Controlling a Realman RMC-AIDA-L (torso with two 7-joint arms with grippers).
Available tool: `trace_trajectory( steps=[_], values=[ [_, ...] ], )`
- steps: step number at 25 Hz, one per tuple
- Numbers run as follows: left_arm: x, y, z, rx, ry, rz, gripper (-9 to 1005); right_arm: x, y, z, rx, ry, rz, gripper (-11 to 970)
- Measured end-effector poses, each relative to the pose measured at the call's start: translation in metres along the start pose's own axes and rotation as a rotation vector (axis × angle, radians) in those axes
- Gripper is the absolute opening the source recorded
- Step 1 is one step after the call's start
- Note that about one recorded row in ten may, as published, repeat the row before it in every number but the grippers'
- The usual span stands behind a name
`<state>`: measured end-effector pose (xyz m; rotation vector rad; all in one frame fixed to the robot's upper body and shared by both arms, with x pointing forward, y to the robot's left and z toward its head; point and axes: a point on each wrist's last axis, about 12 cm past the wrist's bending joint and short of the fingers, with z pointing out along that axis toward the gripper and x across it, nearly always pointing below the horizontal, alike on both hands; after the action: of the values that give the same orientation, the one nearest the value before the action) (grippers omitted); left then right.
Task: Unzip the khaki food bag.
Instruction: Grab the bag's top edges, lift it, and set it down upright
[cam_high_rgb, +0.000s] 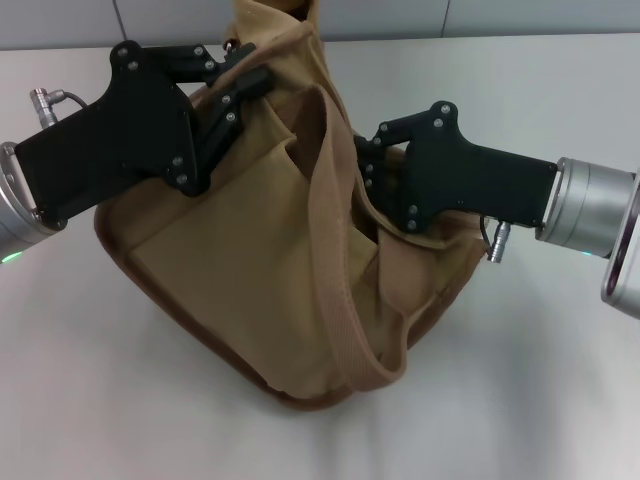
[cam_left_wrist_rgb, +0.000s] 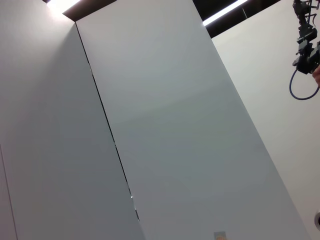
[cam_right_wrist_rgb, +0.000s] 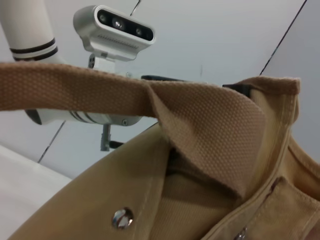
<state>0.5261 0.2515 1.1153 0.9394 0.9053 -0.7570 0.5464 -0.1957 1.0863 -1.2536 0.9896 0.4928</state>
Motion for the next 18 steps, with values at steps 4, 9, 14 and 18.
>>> trace_trajectory(
  steps=[4, 9, 14, 18],
  values=[
    [0.0, 0.0, 0.0, 0.0, -0.001, 0.0, 86, -0.001, 0.0, 0.001, 0.014, -0.004, 0.0, 62],
    [0.0, 0.0, -0.001, -0.004, -0.001, 0.0, 86, -0.001, 0.002, -0.005, 0.029, -0.006, 0.007, 9],
    [0.0, 0.0, -0.001, -0.007, -0.002, 0.001, 86, -0.002, 0.012, -0.023, 0.056, 0.002, 0.018, -2],
    [0.0, 0.001, -0.001, -0.01, -0.002, 0.002, 86, -0.002, 0.024, -0.045, 0.083, 0.022, 0.045, -2]
  ],
)
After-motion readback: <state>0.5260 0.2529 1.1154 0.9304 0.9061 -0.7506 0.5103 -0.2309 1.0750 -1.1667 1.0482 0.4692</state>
